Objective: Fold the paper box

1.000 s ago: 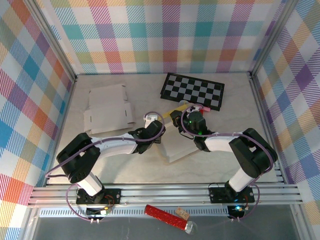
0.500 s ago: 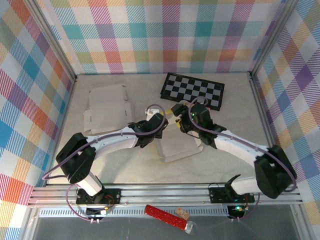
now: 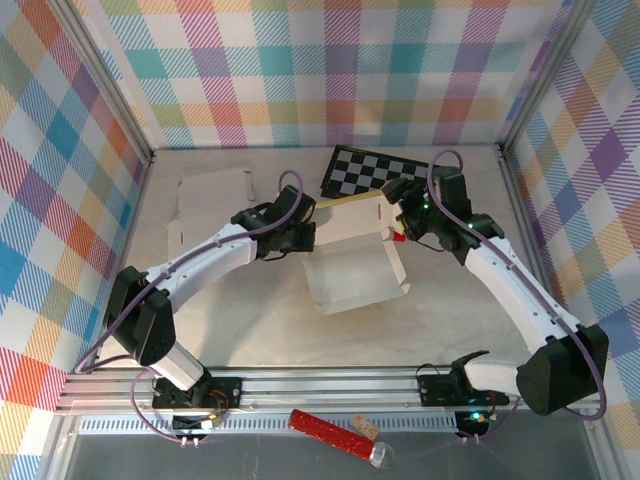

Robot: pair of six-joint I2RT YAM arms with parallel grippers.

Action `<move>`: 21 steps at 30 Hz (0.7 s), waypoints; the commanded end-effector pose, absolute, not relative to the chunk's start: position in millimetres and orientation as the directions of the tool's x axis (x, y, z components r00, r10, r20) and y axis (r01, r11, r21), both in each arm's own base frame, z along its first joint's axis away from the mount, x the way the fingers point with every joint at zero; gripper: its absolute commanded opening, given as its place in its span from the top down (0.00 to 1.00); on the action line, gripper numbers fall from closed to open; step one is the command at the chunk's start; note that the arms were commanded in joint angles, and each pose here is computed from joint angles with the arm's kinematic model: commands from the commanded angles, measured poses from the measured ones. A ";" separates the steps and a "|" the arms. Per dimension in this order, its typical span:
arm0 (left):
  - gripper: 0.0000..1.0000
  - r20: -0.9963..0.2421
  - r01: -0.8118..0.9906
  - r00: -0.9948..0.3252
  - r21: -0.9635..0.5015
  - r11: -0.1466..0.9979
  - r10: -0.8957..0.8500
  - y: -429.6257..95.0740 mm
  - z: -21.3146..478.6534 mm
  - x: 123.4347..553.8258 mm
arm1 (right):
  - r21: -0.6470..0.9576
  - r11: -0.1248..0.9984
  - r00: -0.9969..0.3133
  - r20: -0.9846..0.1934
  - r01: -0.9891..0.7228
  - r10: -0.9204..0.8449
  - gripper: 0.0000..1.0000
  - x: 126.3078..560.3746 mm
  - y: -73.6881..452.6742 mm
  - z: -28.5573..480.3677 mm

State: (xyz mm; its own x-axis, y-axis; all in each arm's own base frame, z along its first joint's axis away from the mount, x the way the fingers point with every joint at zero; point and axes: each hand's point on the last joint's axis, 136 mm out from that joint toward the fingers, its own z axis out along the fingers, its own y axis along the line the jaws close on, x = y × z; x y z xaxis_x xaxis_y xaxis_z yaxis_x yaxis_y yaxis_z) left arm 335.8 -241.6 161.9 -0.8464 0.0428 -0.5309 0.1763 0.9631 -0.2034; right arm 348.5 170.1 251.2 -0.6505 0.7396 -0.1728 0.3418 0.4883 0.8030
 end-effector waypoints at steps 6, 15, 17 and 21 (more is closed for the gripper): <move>1.00 -0.452 0.210 -0.889 -0.266 0.941 0.071 -242.5 166.4 327.1 | 0.762 0.537 -0.706 -0.150 0.364 0.692 0.33 352.4 170.0 235.2; 1.00 -0.421 0.219 -0.905 -0.336 0.916 0.062 -242.3 172.8 331.7 | 0.763 0.584 -0.720 -0.237 0.278 0.652 0.31 357.7 146.8 247.5; 1.00 -0.411 0.239 -0.908 -0.359 0.902 0.077 -243.5 174.9 332.6 | 0.777 0.599 -0.732 -0.291 0.195 0.616 0.32 362.6 138.8 257.7; 1.00 -0.395 0.279 -0.913 -0.426 0.861 0.101 -243.8 178.3 338.2 | 0.776 0.624 -0.755 -0.357 0.087 0.550 0.45 373.2 115.9 261.1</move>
